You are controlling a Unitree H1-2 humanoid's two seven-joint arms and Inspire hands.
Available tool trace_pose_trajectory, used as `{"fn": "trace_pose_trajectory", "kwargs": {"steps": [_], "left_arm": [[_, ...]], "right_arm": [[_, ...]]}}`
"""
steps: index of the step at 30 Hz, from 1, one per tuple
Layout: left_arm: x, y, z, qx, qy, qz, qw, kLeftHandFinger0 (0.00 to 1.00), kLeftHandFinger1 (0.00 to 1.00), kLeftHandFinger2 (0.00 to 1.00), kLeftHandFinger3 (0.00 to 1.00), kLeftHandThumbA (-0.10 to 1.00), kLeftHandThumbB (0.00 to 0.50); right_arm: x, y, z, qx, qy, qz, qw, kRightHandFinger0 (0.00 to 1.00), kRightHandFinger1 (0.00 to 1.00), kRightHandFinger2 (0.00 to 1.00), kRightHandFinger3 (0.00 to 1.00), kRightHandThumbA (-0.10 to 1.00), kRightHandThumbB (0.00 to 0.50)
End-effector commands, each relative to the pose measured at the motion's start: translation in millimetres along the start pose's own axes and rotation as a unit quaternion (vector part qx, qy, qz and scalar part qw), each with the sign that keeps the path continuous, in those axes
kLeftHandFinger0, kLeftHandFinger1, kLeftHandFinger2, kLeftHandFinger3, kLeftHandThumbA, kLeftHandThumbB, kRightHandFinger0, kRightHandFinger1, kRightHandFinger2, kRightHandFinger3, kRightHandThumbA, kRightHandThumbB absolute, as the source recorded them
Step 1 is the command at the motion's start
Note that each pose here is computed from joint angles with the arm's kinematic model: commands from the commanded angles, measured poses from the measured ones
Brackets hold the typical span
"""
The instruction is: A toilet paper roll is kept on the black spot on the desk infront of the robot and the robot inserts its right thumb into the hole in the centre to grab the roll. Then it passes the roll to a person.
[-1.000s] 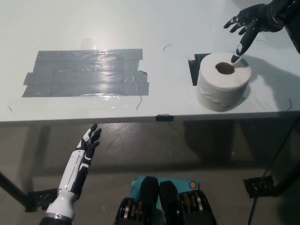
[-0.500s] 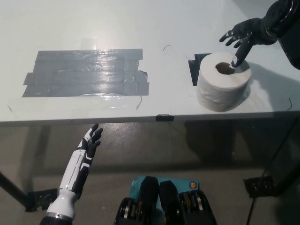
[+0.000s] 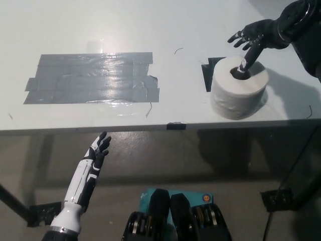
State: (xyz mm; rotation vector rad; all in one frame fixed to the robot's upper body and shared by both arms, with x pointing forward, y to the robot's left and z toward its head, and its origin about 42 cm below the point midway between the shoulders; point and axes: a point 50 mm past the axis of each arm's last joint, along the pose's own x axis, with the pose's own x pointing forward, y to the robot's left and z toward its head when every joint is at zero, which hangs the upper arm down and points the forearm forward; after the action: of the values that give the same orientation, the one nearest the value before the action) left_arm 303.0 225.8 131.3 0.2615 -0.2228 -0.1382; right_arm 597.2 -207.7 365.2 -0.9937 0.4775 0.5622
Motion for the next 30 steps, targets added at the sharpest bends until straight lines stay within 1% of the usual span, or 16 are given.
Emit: {"fn": "trace_pose_trajectory", "kwargs": {"steps": [1,3,4,5,8,9,12,14,15,16,17,24,25,26,27,30], "left_arm": [[6.5,2.6,13.1,0.01,-0.036,-0.006,0.999,1.0,1.0,1.0,1.0,1.0,0.211],[6.1,1.7,13.4,0.009,-0.035,-0.008,0.999,1.0,1.0,1.0,1.0,1.0,0.213],[6.2,1.8,13.3,0.009,-0.035,-0.008,0.999,1.0,1.0,1.0,1.0,1.0,0.21],[6.4,2.0,13.3,0.011,-0.036,-0.01,0.999,1.0,1.0,1.0,1.0,1.0,0.203],[6.3,1.9,13.7,0.013,-0.037,-0.01,0.999,1.0,1.0,1.0,1.0,1.0,0.199],[7.0,2.0,14.2,0.011,-0.036,-0.01,0.999,1.0,1.0,1.0,1.0,1.0,0.2],[8.0,1.8,14.7,0.009,-0.038,-0.01,0.999,1.0,1.0,1.0,1.0,1.0,0.203],[8.7,2.1,15.4,0.011,-0.038,-0.011,0.999,1.0,1.0,1.0,1.0,1.0,0.22],[9.0,2.3,15.7,0.012,-0.037,-0.012,0.999,1.0,1.0,1.0,1.0,1.0,0.223],[9.6,2.8,16.1,0.012,-0.039,-0.011,0.999,1.0,1.0,1.0,1.0,1.0,0.222],[10.1,3.5,16.6,0.012,-0.041,-0.009,0.999,1.0,1.0,1.0,1.0,1.0,0.221],[12.4,3.1,18.6,0.014,-0.044,-0.011,0.999,1.0,1.0,1.0,1.0,1.0,0.199],[13.1,2.8,19.0,0.014,-0.044,-0.012,0.999,1.0,1.0,1.0,1.0,1.0,0.209],[13.7,3.0,19.3,0.014,-0.045,-0.013,0.999,1.0,1.0,1.0,1.0,1.0,0.208],[14.6,3.3,19.8,0.014,-0.048,-0.014,0.999,1.0,1.0,1.0,1.0,1.0,0.207],[14.6,3.5,20.0,0.016,-0.048,-0.012,0.999,1.0,1.0,1.0,1.0,1.0,0.215]], "right_arm": [[-13.9,-19.9,19.6,-0.016,-0.022,-0.048,0.998,1.0,1.0,1.0,1.0,1.0,0.403],[-11.6,-16.0,19.6,-0.051,-0.023,-0.043,0.998,1.0,1.0,1.0,1.0,1.0,0.351],[-9.8,-13.4,19.9,-0.055,-0.021,-0.04,0.997,1.0,1.0,1.0,1.0,1.0,0.351],[-6.5,-9.8,19.2,-0.055,-0.013,-0.045,0.997,1.0,1.0,1.0,1.0,1.0,0.387],[-2.1,-3.7,16.9,-0.048,-0.007,-0.035,0.998,1.0,1.0,1.0,1.0,1.0,0.39],[-0.1,-1.3,15.7,-0.05,-0.002,-0.036,0.998,1.0,1.0,1.0,1.0,1.0,0.382],[4.0,3.6,12.6,-0.074,0.012,-0.041,0.996,1.0,1.0,1.0,1.0,1.0,0.386],[7.0,7.2,10.2,-0.105,0.026,-0.046,0.993,1.0,1.0,1.0,1.0,1.0,0.375],[8.2,8.7,9.3,-0.116,0.03,-0.046,0.992,1.0,1.0,1.0,1.0,1.0,0.359],[9.0,9.9,8.3,-0.123,0.032,-0.043,0.991,1.0,1.0,1.0,1.0,1.0,0.342],[9.0,10.1,8.6,-0.125,0.037,-0.041,0.991,1.0,1.0,1.0,1.0,1.0,0.344],[11.1,12.7,6.9,-0.147,0.044,-0.041,0.987,1.0,1.0,1.0,1.0,1.0,0.301],[11.3,12.8,5.9,-0.146,0.045,-0.042,0.987,1.0,1.0,1.0,1.0,1.0,0.314],[11.5,13.1,5.9,-0.147,0.046,-0.042,0.987,1.0,1.0,1.0,1.0,1.0,0.311],[11.7,13.3,6.1,-0.152,0.045,-0.044,0.986,1.0,1.0,1.0,1.0,1.0,0.321],[12.3,14.2,6.4,-0.155,0.046,-0.043,0.986,1.0,1.0,1.0,1.0,1.0,0.326]]}}
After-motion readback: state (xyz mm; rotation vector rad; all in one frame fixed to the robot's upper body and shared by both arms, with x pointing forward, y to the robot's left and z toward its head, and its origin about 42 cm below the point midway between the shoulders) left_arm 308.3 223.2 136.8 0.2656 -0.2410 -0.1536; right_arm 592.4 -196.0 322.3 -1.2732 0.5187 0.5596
